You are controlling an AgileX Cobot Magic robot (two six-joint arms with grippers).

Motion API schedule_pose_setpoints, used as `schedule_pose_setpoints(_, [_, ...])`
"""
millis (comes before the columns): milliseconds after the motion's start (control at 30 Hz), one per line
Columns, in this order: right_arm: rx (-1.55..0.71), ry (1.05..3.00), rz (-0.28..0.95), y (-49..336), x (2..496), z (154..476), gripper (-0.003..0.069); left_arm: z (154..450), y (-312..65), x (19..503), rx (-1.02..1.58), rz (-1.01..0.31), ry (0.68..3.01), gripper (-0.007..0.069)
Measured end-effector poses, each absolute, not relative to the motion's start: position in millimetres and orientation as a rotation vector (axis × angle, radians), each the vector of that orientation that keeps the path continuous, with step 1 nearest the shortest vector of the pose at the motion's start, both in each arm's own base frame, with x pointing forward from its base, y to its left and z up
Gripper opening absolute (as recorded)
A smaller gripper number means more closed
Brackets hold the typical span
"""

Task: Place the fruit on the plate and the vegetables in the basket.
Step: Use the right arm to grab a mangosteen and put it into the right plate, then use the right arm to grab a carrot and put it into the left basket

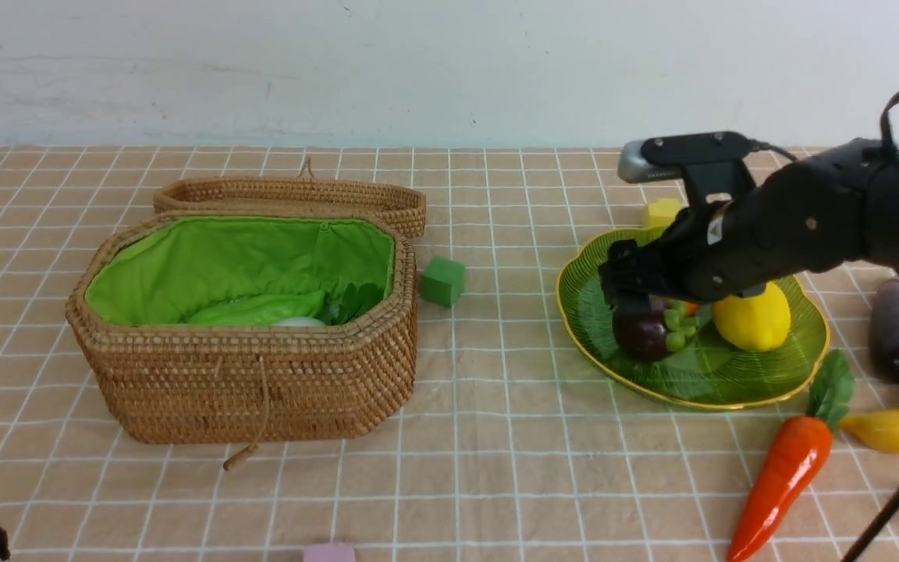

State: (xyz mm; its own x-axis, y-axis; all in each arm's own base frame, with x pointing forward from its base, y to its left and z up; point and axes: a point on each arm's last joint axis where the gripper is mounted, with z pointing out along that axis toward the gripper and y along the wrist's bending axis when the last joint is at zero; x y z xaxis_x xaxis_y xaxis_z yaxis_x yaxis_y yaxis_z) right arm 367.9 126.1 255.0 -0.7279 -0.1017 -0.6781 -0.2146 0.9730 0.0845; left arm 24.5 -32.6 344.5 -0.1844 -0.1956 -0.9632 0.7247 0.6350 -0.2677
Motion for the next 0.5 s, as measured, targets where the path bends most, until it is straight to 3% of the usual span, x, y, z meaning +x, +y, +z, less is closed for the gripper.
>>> schedule_pose_setpoints(200, [-0.109,2.457,0.219,109,325,307,0.0501,345,-33,24,0.459,-0.873,1.547,-0.0013])
schedule_pose_setpoints(233, [-0.069,2.499,0.213,103,309,314,0.043,344,-33,24,0.467,-0.865,1.547,-0.0013])
schedule_pose_setpoints(267, [-0.016,2.568,0.202,97,291,313,0.0356,344,-33,24,0.472,-0.861,1.55,-0.0013])
schedule_pose_setpoints(333, [0.083,2.666,0.186,89,268,302,0.0273,343,-33,24,0.478,-0.857,1.559,-0.0013])
schedule_pose_setpoints(433, [0.289,2.767,0.172,79,242,271,0.0218,341,-33,24,0.498,-0.842,1.577,-0.0013])
schedule_pose_setpoints(500, [0.413,2.785,0.176,77,235,251,0.0234,340,-33,24,0.508,-0.834,1.581,-0.0013])
